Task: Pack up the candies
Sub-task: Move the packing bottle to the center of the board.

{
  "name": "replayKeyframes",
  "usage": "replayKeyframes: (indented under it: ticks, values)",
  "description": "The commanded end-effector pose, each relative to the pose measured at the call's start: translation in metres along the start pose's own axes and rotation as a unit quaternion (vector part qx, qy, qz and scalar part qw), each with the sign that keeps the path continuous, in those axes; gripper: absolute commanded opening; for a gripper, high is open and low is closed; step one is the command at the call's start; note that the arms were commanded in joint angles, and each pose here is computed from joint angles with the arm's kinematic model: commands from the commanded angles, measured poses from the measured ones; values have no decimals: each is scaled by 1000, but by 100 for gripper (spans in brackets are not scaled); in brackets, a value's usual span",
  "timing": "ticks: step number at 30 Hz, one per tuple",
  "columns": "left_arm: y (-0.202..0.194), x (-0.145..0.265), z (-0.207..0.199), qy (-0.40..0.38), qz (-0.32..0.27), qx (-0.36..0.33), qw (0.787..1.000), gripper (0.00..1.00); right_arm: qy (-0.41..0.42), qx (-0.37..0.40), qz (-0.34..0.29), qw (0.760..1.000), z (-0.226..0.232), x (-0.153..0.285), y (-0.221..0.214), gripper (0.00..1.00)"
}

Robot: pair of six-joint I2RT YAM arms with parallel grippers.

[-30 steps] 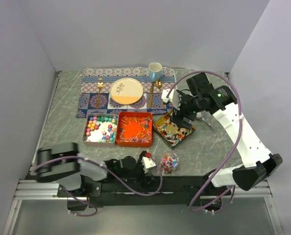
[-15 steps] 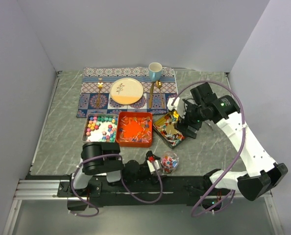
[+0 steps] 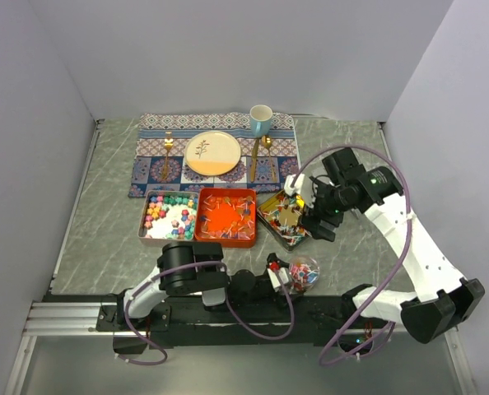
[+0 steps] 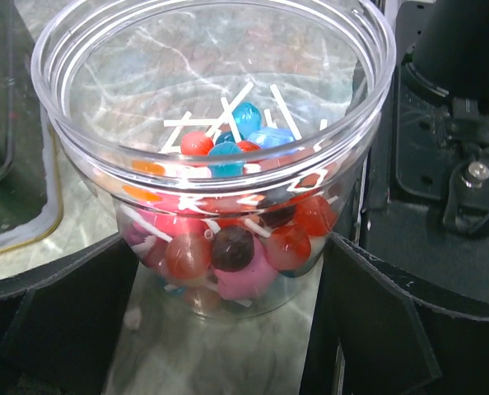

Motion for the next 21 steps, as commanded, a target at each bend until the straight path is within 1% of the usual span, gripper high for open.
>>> replayKeyframes:
  ticks: [1,5,8,9,10,12,14,16,18,20,21]
  values:
    - [2,5,42,117,-59,-21,991,96,4,28,23,999,10,4,-25,83]
    - [4,10,49,133,-62,-13,989,96,9,38,44,998,15,1,-42,83]
    - [5,13,54,124,-57,-20,990,96,14,37,54,998,15,-1,-49,83]
    - [9,8,54,112,-64,-22,991,96,15,35,54,998,14,-1,-50,83]
    - [6,5,61,115,-57,-29,991,96,19,39,59,997,15,-2,-52,82]
    - [9,-7,68,125,-63,-33,990,96,34,49,69,996,19,0,-57,82]
    - [0,-12,72,129,-44,-39,990,96,45,62,75,994,23,0,-61,82]
    - [-3,-15,81,144,-41,-36,988,97,44,102,78,991,23,-1,-64,82]
    - [-3,-9,86,150,-45,-36,987,99,54,141,90,984,24,-7,-72,82]
    - [-4,-3,96,159,-43,-37,986,97,73,154,102,980,26,-15,-77,81]
    - [-9,2,97,157,-34,-46,986,97,80,173,96,977,25,-18,-75,81]
Point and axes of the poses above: each gripper's point midway between its finger pads, its own x axis back along the fingers, its own z axis along the line the jaws close on, y = z × x, the point moved 2 cm from there along x, back along the fingers, and after that the axes turned 10 degrees about -x, right-handed, at the moved point
